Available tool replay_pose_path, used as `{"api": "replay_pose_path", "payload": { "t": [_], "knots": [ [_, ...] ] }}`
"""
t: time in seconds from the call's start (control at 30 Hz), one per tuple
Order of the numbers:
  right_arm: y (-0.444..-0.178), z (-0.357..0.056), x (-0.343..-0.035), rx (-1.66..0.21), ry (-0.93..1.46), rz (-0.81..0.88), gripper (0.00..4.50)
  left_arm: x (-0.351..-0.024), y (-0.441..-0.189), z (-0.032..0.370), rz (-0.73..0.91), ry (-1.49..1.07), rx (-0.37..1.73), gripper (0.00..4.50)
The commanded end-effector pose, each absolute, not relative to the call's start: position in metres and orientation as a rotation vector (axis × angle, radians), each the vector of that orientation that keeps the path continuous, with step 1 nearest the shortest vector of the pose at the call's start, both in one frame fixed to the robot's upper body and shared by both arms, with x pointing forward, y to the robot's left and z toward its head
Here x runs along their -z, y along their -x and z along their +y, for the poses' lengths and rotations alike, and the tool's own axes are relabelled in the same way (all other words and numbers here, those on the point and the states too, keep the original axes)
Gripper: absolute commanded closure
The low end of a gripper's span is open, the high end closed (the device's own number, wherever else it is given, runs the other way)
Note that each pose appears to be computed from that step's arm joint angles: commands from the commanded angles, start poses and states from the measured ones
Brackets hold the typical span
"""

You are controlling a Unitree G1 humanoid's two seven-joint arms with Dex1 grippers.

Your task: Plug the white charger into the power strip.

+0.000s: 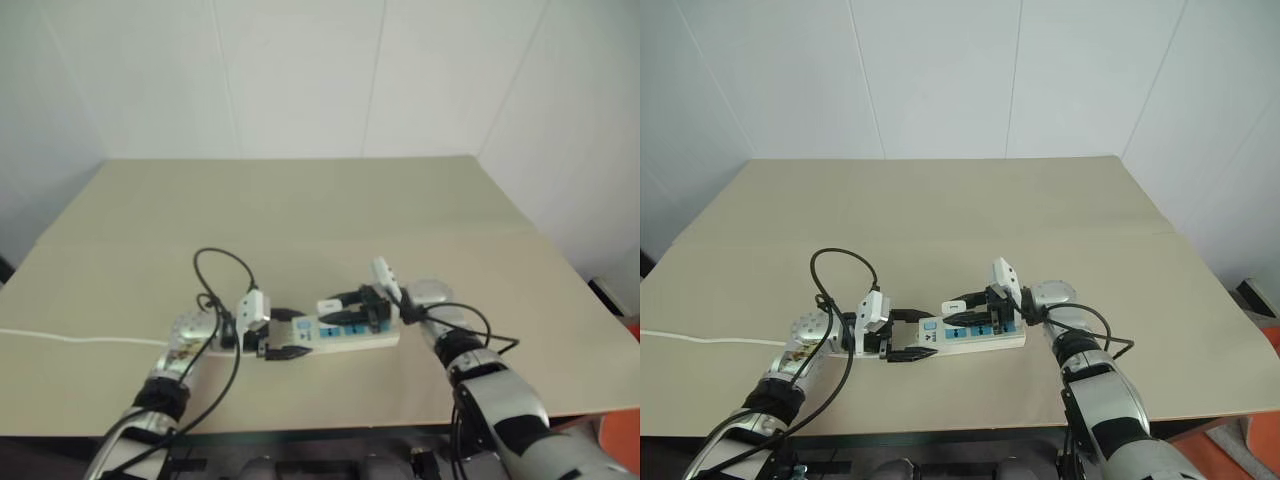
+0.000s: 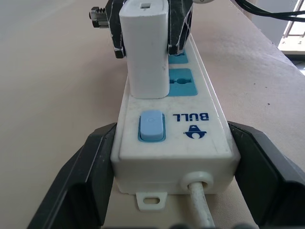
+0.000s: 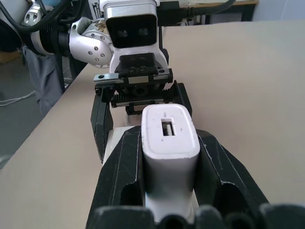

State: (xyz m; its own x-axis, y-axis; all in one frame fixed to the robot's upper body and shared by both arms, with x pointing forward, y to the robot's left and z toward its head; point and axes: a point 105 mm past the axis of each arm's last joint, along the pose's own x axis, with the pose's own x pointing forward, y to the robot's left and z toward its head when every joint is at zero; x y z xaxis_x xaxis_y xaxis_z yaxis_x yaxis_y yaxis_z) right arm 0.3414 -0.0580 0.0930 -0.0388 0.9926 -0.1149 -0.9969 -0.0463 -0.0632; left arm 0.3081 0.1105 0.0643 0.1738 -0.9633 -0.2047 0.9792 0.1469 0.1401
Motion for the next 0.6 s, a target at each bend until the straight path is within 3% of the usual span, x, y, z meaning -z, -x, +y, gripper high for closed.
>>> {"api": "replay_pose_path", "payload": {
  "t": [0.03, 0.33, 0.6],
  "knots": [
    [-0.339, -0.113, -0.040, -1.448, 0.174, 0.376, 3.39, -0.067, -0.300, 0.120, 0.075, -0.312, 1.432, 1.26],
    [-0.329, -0.114, -0.031, -1.463, 0.233, 0.303, 3.39, -0.067, -0.299, 0.120, 0.076, -0.312, 1.430, 1.26],
    [-0.327, -0.113, -0.025, -1.463, 0.211, 0.358, 3.39, -0.067, -0.299, 0.119, 0.076, -0.306, 1.432, 1.26]
  ]
}}
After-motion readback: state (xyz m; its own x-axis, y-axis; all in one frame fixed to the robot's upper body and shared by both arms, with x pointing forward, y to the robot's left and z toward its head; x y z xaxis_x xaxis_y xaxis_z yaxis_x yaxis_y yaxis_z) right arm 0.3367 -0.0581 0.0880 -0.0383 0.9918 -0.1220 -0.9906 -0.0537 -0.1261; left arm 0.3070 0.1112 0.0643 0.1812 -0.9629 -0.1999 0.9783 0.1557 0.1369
